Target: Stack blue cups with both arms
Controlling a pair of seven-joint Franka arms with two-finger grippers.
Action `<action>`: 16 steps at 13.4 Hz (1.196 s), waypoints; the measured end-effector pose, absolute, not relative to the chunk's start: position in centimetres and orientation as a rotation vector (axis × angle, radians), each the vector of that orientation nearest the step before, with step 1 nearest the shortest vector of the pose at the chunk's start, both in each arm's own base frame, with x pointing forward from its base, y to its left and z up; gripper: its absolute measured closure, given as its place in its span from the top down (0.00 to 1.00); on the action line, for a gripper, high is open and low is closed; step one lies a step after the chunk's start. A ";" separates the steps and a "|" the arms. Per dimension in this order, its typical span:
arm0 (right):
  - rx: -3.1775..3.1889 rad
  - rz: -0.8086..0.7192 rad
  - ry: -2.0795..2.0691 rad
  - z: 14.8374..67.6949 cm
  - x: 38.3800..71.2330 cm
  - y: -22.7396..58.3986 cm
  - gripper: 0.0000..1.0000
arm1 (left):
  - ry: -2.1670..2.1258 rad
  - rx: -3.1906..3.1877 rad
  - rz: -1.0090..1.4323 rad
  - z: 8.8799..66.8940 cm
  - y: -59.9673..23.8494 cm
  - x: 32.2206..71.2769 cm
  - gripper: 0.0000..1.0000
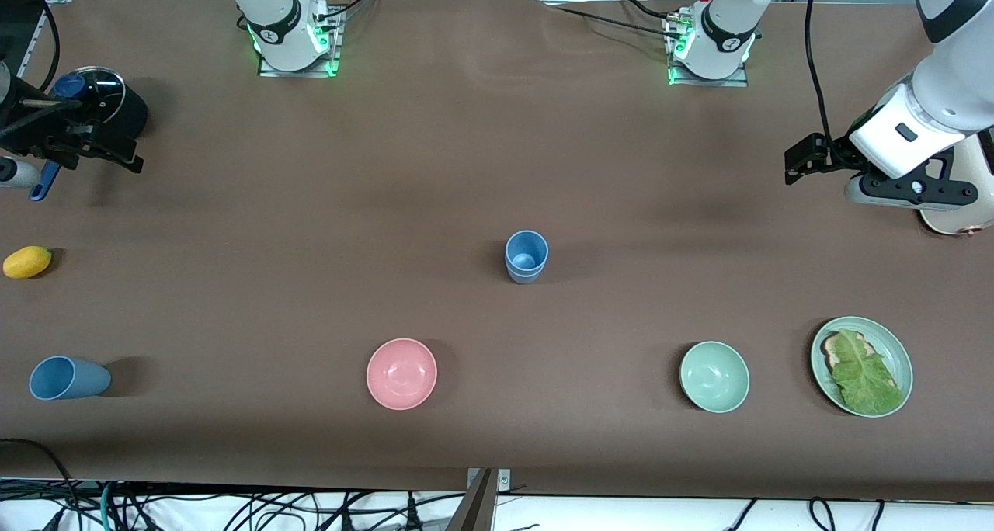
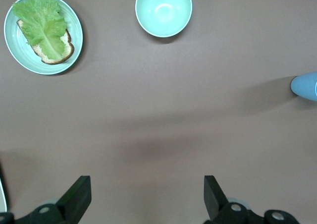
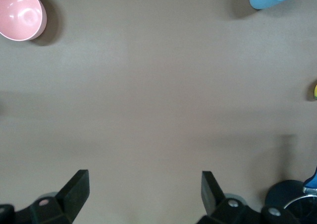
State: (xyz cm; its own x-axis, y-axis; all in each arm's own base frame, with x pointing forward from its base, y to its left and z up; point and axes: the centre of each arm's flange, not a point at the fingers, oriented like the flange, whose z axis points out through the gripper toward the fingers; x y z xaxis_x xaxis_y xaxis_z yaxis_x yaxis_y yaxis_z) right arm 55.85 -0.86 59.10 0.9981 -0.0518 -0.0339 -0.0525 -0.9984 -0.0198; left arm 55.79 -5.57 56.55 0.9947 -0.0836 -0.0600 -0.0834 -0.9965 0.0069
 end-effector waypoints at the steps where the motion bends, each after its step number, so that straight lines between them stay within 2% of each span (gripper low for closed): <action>1: -3.119 0.052 0.080 59.1 55.9 -0.8 1.00 | -0.131 3.133 -0.095 56.5 -5.6 55.8 1.00; 16: -3.119 -0.002 0.078 58.8 56.7 -0.8 1.00 | -0.131 3.133 -0.094 56.6 -5.6 55.8 1.00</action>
State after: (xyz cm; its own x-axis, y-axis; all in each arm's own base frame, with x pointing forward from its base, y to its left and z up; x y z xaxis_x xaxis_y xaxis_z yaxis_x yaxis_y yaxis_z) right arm 56.75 -0.75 58.80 0.9988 -0.0498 0.0008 -0.0498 -0.9985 -0.0218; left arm 55.79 -5.56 56.55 0.9947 -0.0834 -0.0600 -0.0832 -0.9965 0.0068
